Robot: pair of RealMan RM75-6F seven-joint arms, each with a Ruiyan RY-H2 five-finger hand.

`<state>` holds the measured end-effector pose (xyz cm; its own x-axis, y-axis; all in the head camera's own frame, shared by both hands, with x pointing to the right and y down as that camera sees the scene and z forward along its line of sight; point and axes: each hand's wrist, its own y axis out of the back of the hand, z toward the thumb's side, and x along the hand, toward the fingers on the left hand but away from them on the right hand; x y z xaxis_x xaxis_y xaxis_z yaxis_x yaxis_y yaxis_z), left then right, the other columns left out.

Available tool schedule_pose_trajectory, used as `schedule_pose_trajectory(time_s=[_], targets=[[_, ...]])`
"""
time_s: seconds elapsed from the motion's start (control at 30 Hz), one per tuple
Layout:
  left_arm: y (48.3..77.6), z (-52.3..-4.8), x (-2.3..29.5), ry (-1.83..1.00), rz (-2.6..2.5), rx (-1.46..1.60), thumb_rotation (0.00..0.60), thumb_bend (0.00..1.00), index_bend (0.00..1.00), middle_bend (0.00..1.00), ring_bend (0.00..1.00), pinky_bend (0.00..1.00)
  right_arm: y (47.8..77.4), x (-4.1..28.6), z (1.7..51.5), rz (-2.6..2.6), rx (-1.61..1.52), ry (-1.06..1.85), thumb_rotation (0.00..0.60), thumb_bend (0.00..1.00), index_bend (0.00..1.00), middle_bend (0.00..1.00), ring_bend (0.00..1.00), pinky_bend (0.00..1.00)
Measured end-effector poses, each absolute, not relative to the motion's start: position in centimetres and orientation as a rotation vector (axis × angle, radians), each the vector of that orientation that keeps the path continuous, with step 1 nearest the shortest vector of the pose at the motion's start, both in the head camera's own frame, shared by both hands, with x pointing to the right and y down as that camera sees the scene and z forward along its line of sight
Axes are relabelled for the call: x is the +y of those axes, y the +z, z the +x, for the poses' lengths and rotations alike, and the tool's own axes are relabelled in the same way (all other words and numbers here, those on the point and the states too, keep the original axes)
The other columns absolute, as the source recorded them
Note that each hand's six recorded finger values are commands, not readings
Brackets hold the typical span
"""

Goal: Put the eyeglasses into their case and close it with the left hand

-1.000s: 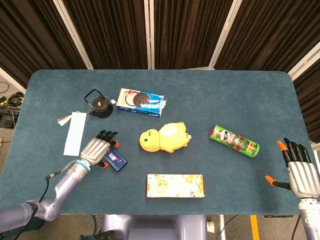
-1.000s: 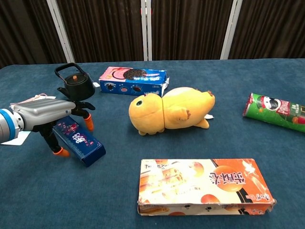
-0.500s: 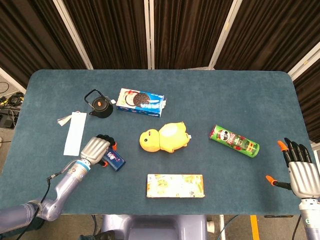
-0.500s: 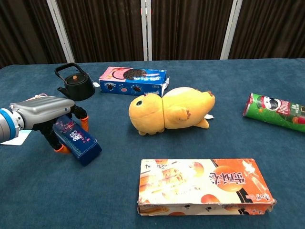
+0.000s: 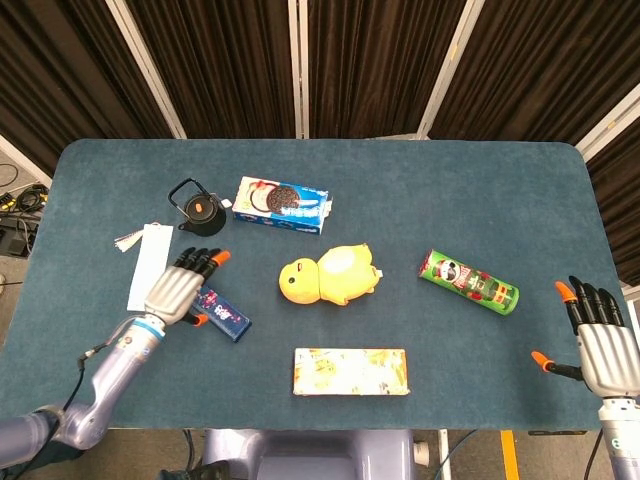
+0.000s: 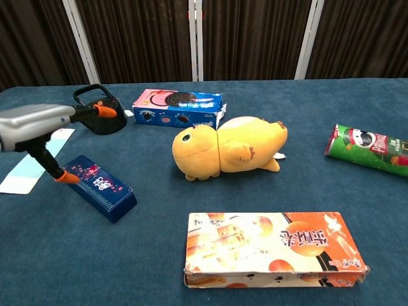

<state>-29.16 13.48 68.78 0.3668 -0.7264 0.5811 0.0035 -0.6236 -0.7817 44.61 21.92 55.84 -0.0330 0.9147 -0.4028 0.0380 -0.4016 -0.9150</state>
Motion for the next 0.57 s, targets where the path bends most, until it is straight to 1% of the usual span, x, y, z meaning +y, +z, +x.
schedule_pose_trajectory(time_s=[0.13,0.2,0.37,0.47,0.57], targets=[[65.7,-31.4,13.0,-1.312,-1.811,0.761,0.6,0.0,0.0,0.0,0.0,0.0,55.6,21.9,44.7,-1.508,-1.046,1.523,0.6,0.0,0.04,0.0,0.0,0.0],[63.5,-32.9,13.2,-1.323,-1.739,0.845,0.6,0.0,0.0,0.0,0.0,0.0,55.6,21.9,44.7,-1.51,-1.05,1.52,0.6,0.0,0.04,0.0,0.0,0.0],[58.5,-37.9,15.2,-1.4,-1.612,1.002,0.6,0.0,0.0,0.0,0.0,0.0,55.3,21.9,44.5,-1.516,-1.055,1.505,0.6,0.0,0.04,0.0,0.0,0.0],[57.0,-40.2,16.9,-1.442,-1.592,1.048,0.6,0.0,0.0,0.0,0.0,0.0,55.1,21.9,44.5,-1.509,-1.055,1.498,0.6,0.0,0.04,0.0,0.0,0.0],[56.5,-41.4,18.3,-1.462,-1.611,1.058,0.6,0.0,0.0,0.0,0.0,0.0,54.8,22.0,44.5,-1.502,-1.059,1.492,0.6,0.0,0.04,0.0,0.0,0.0]])
